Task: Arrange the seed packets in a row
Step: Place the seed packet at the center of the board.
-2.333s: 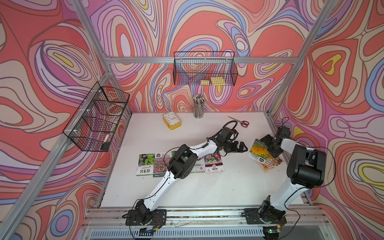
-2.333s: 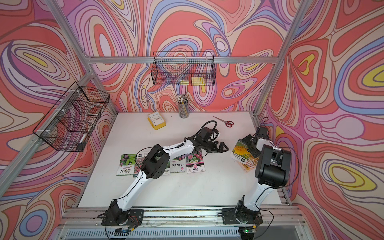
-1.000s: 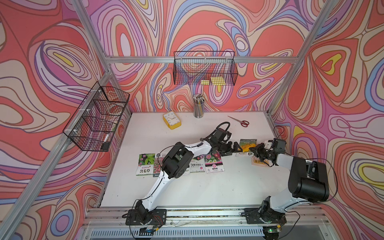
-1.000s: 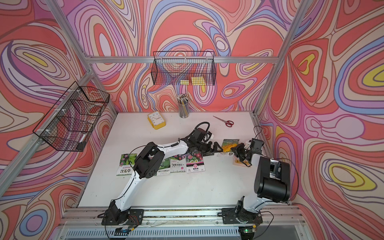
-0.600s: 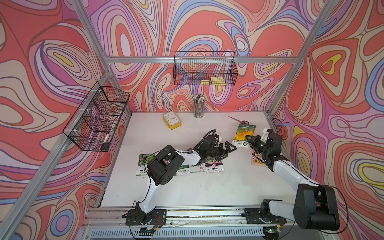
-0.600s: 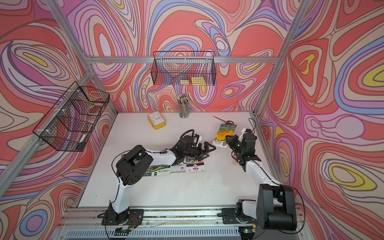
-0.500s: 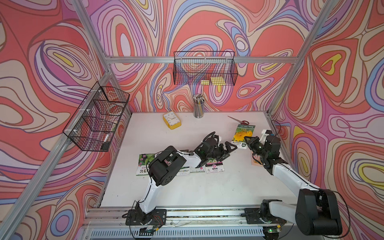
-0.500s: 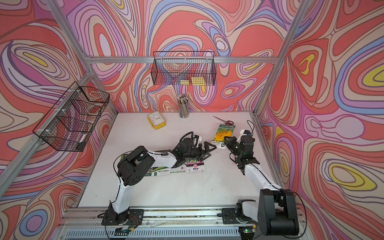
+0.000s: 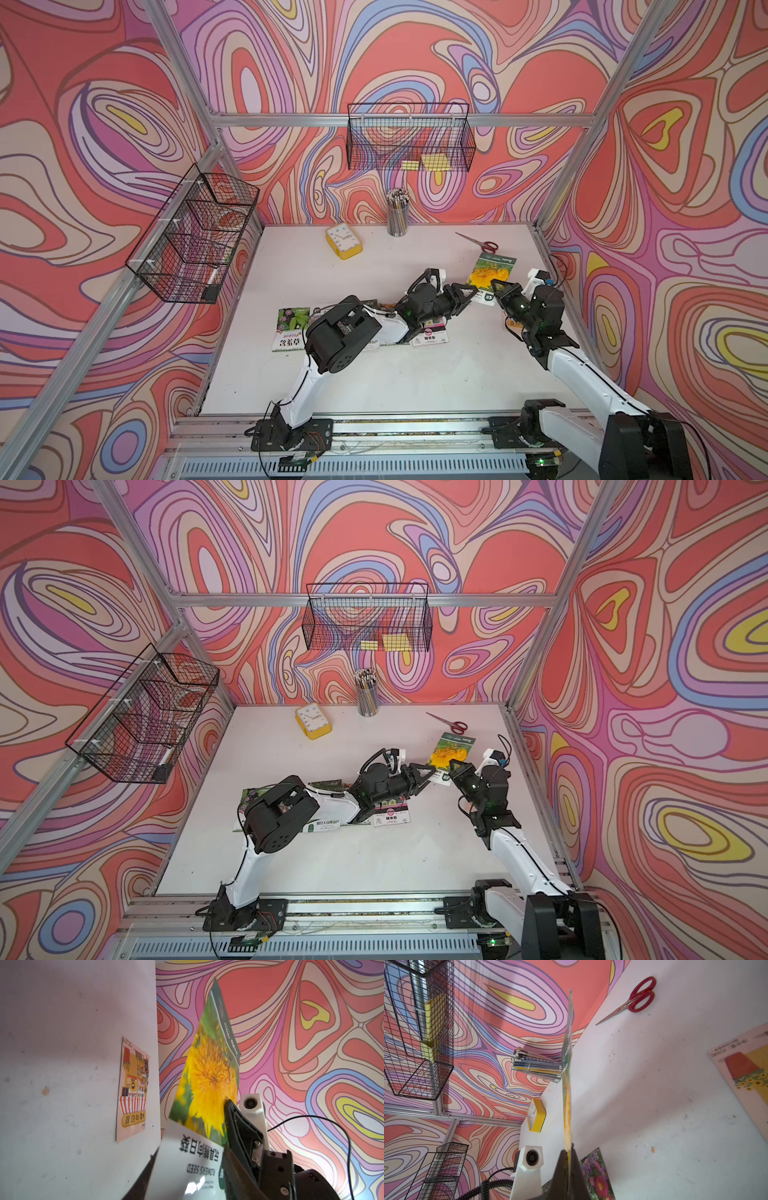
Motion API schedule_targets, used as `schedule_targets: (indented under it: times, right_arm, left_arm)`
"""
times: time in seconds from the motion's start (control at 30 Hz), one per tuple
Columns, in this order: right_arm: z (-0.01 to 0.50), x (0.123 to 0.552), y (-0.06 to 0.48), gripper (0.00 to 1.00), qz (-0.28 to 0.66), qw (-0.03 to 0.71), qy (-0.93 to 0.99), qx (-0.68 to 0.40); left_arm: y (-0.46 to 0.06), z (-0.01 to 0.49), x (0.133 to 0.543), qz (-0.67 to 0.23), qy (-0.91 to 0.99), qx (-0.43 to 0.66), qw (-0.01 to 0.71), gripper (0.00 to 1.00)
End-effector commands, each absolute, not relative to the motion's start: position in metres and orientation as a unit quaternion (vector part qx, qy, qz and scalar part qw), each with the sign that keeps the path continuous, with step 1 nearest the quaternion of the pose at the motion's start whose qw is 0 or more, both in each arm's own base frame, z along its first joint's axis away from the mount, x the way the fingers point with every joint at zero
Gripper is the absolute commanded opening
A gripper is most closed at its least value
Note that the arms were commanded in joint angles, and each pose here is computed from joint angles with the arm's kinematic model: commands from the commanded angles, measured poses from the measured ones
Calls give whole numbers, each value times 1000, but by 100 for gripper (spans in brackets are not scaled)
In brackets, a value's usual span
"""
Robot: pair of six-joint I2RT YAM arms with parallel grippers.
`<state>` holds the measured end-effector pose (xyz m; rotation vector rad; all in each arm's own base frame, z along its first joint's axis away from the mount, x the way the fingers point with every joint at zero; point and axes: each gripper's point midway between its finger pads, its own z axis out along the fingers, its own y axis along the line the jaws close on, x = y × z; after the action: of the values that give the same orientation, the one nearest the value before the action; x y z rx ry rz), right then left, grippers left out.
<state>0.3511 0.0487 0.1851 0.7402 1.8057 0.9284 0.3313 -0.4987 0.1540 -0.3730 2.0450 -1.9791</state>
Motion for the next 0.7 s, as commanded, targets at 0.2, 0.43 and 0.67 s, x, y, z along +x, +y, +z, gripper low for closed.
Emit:
schedule_targets:
  times: [0.2, 0.43, 0.67]
  right_arm:
    - [180, 346, 58, 43, 367, 450, 768, 269]
    - [166, 343, 55, 79, 244, 333, 888, 202]
    - [164, 343, 82, 82, 310, 316, 885, 143]
  left_arm:
    - [-495, 158, 326, -676, 719, -99, 128, 0]
    - [-431, 99, 298, -475, 872, 92, 74, 0]
    - [-364, 111, 291, -477, 861, 174, 30, 0]
